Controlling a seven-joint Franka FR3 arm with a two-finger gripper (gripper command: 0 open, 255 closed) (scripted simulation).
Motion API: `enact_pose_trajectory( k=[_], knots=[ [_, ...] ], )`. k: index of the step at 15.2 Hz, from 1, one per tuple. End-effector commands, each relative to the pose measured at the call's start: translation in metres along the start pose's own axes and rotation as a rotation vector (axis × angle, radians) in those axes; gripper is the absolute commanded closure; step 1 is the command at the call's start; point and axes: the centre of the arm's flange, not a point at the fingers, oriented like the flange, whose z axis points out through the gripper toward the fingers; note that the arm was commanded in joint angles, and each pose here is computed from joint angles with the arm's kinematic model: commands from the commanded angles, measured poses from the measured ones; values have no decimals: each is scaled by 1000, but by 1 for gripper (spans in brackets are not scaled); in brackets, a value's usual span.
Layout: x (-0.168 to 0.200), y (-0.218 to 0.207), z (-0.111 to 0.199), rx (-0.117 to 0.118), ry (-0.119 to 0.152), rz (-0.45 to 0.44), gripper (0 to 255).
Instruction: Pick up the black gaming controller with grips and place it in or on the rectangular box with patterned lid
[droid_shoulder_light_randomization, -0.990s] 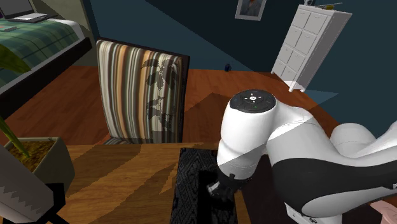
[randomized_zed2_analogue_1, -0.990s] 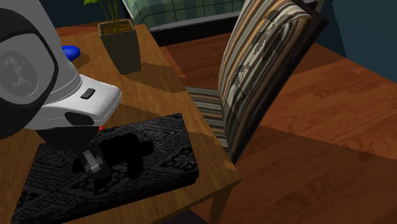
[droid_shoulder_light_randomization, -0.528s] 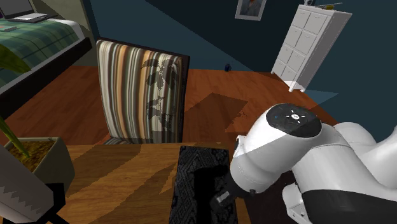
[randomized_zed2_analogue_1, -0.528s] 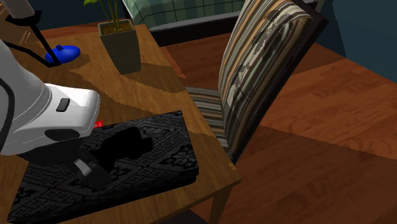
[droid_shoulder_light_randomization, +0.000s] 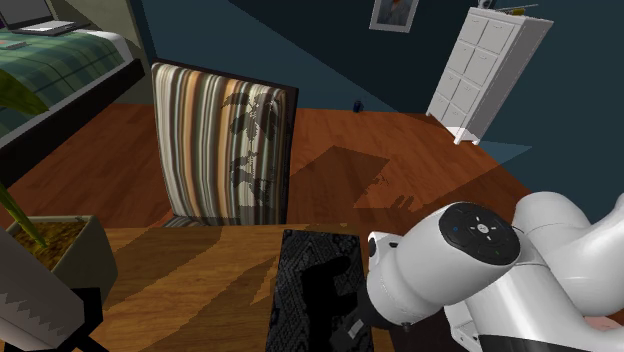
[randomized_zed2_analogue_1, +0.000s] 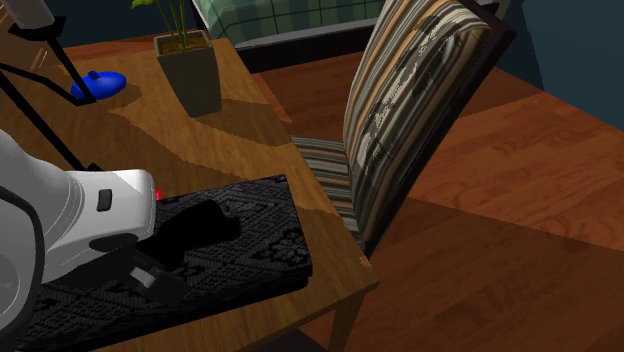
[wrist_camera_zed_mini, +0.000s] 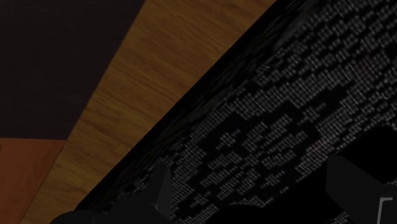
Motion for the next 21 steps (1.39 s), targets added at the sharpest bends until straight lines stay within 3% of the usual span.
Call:
enact_pose_trajectory(
  k=[1, 7, 8, 17, 18, 21],
  knots=[
    [0, -1, 4, 1, 1, -1, 0],
    [0, -1, 4, 1, 1, -1, 0],
    [0, -1, 4, 1, 1, -1, 255],
    [0, 0, 3, 4, 3, 0, 255],
    [0, 0, 3, 4, 3, 0, 0],
    [38, -29, -10, -78, -17, 153, 0]
  ],
)
